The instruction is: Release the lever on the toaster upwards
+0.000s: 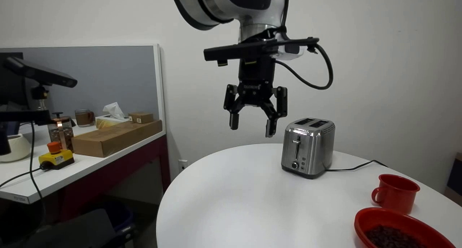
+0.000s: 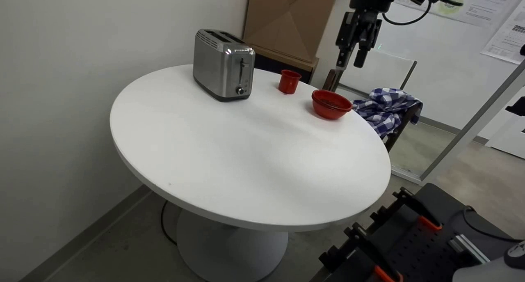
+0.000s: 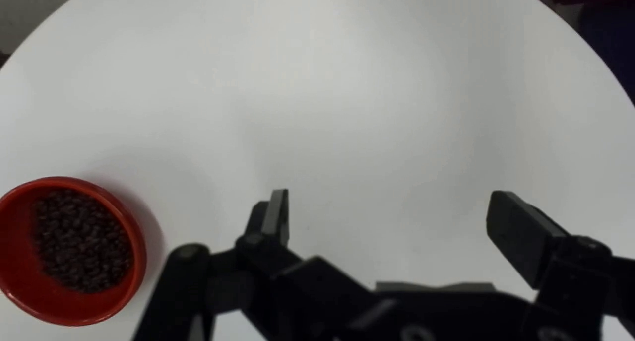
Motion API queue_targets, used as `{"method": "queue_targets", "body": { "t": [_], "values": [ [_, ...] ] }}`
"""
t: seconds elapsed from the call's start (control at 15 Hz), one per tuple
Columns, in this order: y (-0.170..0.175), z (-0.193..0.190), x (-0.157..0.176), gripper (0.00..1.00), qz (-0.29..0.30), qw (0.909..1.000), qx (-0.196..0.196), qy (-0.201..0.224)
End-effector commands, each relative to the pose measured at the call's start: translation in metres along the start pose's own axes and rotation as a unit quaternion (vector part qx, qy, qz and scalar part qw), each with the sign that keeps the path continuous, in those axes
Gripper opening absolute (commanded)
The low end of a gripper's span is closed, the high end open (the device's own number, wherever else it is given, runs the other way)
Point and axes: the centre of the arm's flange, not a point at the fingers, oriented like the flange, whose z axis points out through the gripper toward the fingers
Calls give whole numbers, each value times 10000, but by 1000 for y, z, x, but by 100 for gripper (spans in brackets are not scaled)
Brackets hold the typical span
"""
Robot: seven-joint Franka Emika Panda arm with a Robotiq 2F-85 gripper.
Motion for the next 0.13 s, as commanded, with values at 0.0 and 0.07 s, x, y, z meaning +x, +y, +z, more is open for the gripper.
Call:
{"method": "queue_targets", "body": {
  "t": [0.0,0.07],
  "values": [
    [-2,-2,-11,100,-28,10000,-13,67],
    [-3,-3,-18,100,-41,9999,-21,109]
  ]
}}
